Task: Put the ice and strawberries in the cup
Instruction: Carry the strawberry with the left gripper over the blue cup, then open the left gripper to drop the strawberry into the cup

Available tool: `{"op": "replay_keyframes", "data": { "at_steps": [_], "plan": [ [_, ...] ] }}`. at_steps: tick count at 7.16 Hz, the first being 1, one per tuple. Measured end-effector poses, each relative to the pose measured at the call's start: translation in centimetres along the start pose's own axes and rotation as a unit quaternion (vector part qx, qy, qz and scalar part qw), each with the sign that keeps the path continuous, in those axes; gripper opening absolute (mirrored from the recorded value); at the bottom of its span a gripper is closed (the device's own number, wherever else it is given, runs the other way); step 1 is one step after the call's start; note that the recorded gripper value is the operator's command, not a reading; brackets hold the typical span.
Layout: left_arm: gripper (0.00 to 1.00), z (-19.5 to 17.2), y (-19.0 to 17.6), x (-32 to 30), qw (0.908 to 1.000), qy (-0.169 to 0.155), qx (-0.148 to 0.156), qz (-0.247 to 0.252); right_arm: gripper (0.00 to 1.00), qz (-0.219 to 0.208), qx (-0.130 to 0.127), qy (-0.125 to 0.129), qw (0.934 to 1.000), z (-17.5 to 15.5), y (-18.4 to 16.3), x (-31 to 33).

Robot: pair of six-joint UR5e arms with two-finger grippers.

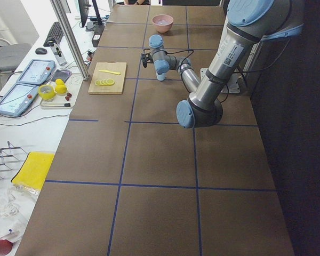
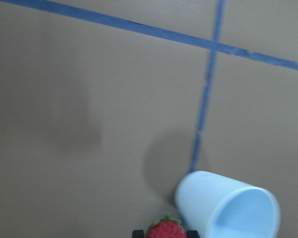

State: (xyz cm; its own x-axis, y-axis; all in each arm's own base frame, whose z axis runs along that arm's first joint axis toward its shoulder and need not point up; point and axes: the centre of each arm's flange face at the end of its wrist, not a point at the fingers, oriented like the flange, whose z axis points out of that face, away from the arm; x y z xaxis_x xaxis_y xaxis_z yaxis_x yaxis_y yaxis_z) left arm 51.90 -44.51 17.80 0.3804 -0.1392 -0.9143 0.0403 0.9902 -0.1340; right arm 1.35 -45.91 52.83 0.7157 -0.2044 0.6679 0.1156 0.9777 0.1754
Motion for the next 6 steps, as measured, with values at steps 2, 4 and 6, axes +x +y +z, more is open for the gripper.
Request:
{"op": "replay_keyframes", "data": {
  "at_steps": [2, 4, 6],
  "plan": [
    [0.14, 0.0, 0.9, 2.2, 0.9999, 0.012, -0.002, 0.004, 1.0, -0.001, 0.001, 0.0, 1.0, -0.1, 0.3, -0.1],
    [0.27, 0.4, 1.5, 3.1, 0.9998, 0.016, -0.004, 0.009, 1.0, 0.0, 0.001, -0.001, 1.0, -0.1, 0.4, -0.1],
    [0.44, 0.6, 1.5, 3.4, 0.9998, 0.016, 0.0, 0.01, 1.0, 0.0, 0.001, -0.001, 1.0, -0.2, 0.4, -0.1]
  ]
}}
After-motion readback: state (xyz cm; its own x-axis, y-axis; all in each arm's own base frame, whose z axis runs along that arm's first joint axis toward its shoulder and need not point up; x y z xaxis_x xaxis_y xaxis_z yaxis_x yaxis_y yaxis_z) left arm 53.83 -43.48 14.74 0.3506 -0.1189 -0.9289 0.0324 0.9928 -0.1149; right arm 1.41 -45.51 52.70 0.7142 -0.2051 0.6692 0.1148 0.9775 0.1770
